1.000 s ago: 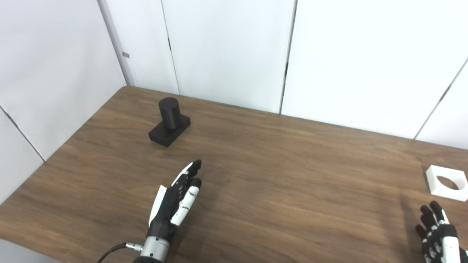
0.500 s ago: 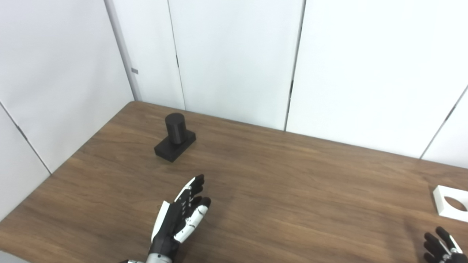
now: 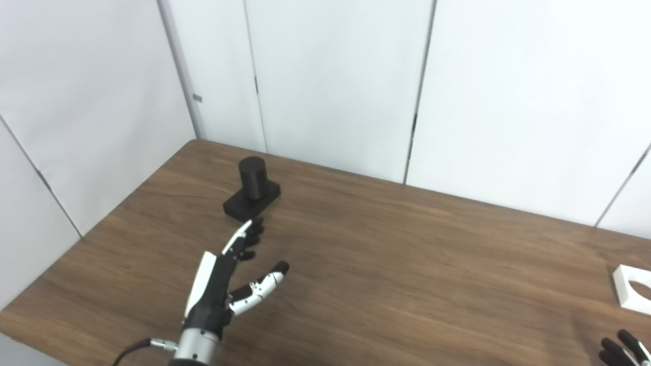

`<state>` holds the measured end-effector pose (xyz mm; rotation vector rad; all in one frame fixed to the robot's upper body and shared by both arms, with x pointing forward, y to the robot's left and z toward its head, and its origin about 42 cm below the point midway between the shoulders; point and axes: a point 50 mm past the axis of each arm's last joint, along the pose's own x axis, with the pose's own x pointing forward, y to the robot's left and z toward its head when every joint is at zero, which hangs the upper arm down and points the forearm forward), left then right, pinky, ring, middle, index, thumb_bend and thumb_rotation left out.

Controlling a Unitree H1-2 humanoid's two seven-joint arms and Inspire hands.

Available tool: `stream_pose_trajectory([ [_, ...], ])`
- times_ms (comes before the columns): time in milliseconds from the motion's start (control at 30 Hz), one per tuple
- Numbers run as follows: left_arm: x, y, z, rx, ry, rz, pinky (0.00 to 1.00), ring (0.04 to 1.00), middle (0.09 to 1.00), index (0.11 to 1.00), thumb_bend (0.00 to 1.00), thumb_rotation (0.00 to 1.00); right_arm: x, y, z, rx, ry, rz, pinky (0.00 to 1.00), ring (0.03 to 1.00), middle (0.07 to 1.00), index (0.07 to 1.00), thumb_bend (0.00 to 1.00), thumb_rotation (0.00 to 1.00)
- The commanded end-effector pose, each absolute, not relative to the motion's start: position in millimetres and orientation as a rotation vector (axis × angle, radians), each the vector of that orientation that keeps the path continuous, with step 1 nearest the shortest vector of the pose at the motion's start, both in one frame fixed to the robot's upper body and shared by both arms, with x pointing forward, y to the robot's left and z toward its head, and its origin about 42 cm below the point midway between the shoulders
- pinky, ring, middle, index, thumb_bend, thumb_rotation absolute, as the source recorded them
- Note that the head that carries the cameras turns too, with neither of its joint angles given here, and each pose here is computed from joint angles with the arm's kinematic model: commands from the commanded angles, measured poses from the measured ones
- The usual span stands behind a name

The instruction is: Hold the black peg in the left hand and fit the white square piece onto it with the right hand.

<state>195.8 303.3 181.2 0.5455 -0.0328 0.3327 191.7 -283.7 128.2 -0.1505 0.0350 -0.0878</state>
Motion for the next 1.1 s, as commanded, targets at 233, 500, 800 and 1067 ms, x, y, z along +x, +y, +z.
stream_pose_trajectory([
  [233, 222.6, 343.7, 207.7, 0.881, 0.018, 0.511, 0.85, 0.932, 0.918, 0.879, 0.79, 0.45, 190.3, -276.3, 131.5, -0.185, 0.021, -0.092, 0.95, 0.875, 0.852, 0.899, 0.60, 1.00],
  [500, 248.1, 370.6, 206.7, 1.074, 0.059, 0.550, 0.93, 0.973, 0.943, 0.868, 0.91, 0.62, 189.9, -275.7, 132.2, -0.177, 0.019, -0.092, 0.87, 0.859, 0.844, 0.891, 0.62, 1.00],
  [800, 292.5, 389.4, 205.3, 1.111, 0.103, 0.598, 1.00, 0.982, 0.952, 0.834, 0.92, 0.65, 189.7, -274.8, 133.2, -0.199, 0.019, -0.095, 0.80, 0.848, 0.811, 0.885, 0.63, 1.00],
  [1067, 324.0, 393.2, 196.0, 1.216, 0.152, 0.562, 1.00, 0.978, 0.955, 0.839, 0.96, 0.68, 188.7, -273.2, 133.8, -0.196, 0.027, -0.095, 0.82, 0.854, 0.816, 0.890, 0.67, 1.00],
])
